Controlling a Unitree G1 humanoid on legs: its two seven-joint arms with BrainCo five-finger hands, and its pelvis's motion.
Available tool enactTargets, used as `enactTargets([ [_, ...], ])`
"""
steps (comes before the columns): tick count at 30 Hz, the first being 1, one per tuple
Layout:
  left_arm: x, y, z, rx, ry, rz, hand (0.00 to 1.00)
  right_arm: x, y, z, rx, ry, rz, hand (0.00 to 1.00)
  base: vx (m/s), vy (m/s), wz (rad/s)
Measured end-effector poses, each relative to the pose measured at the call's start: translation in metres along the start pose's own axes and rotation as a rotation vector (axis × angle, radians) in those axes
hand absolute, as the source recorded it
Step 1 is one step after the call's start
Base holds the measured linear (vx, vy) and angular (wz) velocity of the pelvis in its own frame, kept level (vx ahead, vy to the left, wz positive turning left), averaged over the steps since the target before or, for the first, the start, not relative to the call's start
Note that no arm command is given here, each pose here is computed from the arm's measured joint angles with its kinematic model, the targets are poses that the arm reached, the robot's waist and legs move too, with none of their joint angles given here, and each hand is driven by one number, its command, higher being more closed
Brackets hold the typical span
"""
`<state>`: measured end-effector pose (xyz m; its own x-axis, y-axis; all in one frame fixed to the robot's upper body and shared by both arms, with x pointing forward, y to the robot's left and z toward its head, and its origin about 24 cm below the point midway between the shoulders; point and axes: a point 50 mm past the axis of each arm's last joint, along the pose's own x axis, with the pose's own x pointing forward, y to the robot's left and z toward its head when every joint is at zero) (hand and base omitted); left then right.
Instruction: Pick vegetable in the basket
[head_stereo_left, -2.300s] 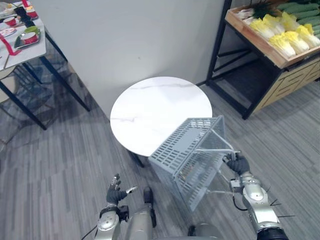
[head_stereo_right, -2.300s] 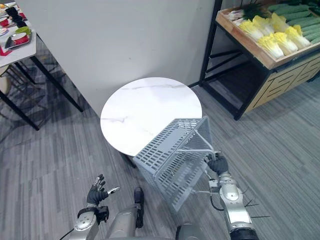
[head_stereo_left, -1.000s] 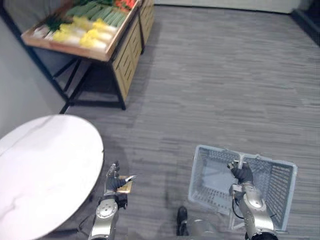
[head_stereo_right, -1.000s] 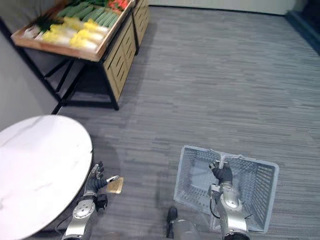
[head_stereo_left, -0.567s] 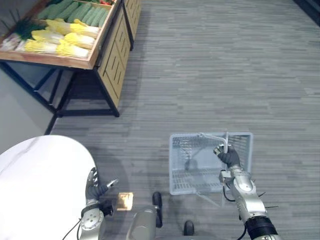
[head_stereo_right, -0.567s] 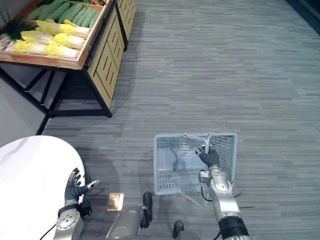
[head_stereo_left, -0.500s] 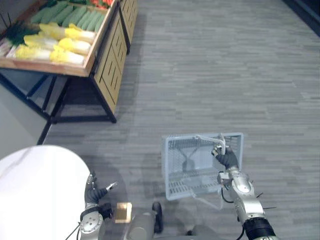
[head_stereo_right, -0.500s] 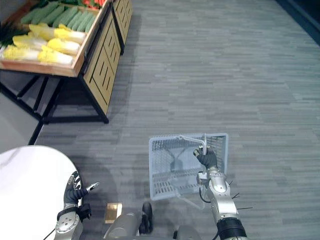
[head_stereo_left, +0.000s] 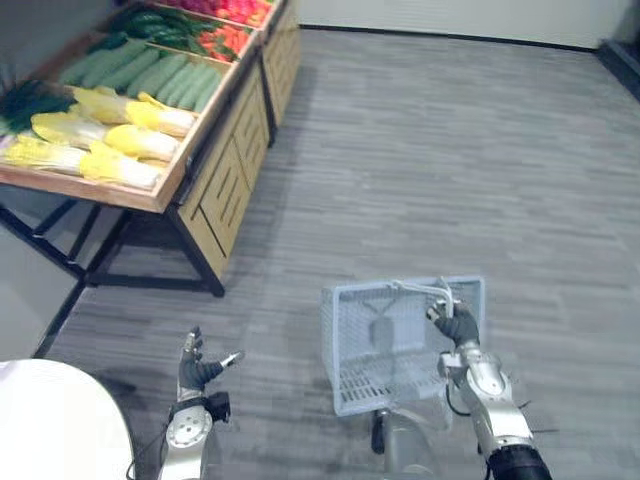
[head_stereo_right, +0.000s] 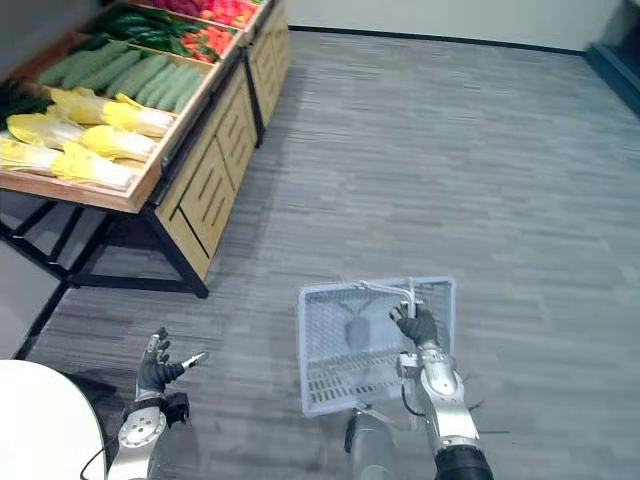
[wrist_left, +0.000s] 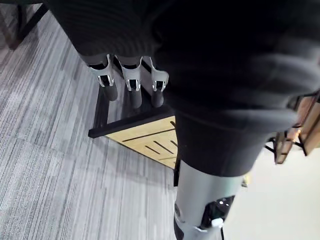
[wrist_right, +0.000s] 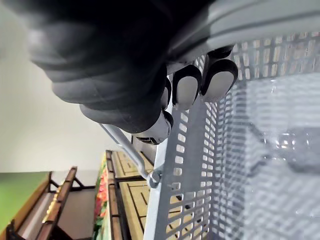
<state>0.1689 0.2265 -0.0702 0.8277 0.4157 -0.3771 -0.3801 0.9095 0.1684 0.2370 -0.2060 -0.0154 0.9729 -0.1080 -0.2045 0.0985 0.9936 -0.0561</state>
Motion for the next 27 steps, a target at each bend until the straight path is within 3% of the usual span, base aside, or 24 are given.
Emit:
enactTargets([
  [7, -0.002, -0.011, 0.001, -0.008, -0.002, -0.038, 0.00, -0.004, -0.010, 0.018, 0.032, -0.091, -0.069, 1.00, 0.52, -0.108, 0.01],
  [16, -0.004, 0.002, 0.008, -0.041, -0.036, 0.026, 0.00, -0.003, -0.017, 0.009, 0.021, -0.044, -0.098, 1.00, 0.60, 0.212, -0.02],
  [22, 0.000, 0.002, 0.011, -0.009, -0.044, 0.002, 0.00, -0.009, -0.006, -0.013, 0.012, 0.045, -0.050, 1.00, 0.58, 0.115, 0.71],
  [27, 0.007, -0.007, 0.019, -0.018, -0.065, -0.025, 0.00, -0.016, -0.008, -0.009, 0.011, 0.020, -0.044, 1.00, 0.50, -0.138, 1.09],
])
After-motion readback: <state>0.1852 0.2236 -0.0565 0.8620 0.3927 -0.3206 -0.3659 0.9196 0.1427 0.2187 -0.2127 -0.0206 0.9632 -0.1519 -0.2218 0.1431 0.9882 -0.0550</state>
